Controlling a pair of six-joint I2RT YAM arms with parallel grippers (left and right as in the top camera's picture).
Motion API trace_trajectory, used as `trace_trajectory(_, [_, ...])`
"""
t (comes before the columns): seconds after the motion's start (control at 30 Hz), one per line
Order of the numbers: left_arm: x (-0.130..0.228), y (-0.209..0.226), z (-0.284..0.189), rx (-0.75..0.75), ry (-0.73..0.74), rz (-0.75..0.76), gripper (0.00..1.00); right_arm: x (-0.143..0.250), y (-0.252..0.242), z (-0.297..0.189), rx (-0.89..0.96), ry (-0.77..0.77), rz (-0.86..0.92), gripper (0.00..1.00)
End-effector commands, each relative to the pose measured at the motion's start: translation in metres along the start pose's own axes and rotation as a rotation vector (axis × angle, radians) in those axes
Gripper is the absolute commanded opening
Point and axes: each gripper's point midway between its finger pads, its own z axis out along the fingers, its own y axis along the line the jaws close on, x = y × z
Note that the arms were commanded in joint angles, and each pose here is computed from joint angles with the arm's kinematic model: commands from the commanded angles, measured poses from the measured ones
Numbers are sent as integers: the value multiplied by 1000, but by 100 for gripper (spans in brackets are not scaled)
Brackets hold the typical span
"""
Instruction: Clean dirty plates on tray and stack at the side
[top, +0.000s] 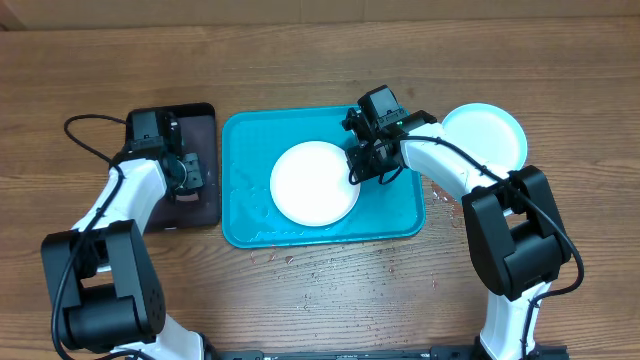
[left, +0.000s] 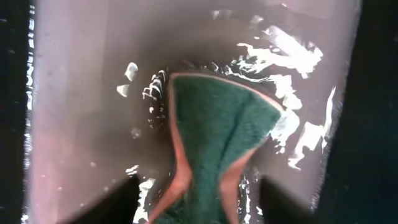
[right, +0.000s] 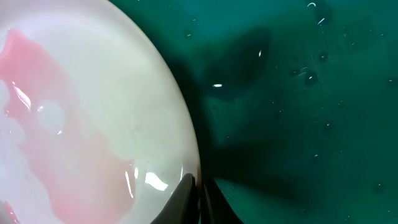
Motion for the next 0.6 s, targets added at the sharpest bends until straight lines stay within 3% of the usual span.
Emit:
trace_trajectory(0.0, [-5,1,0,7,-18,3,70,-13,1,-18,17,-50,-15,6])
trace_trajectory(0.17, [-18,0,2,12,-73,-1,72,-13,1,-18,16,-50,-15,6])
trace_trajectory(0.57, [-16,-20,35,109,-55,5,54,-12,1,-17,16,-46,-13,6])
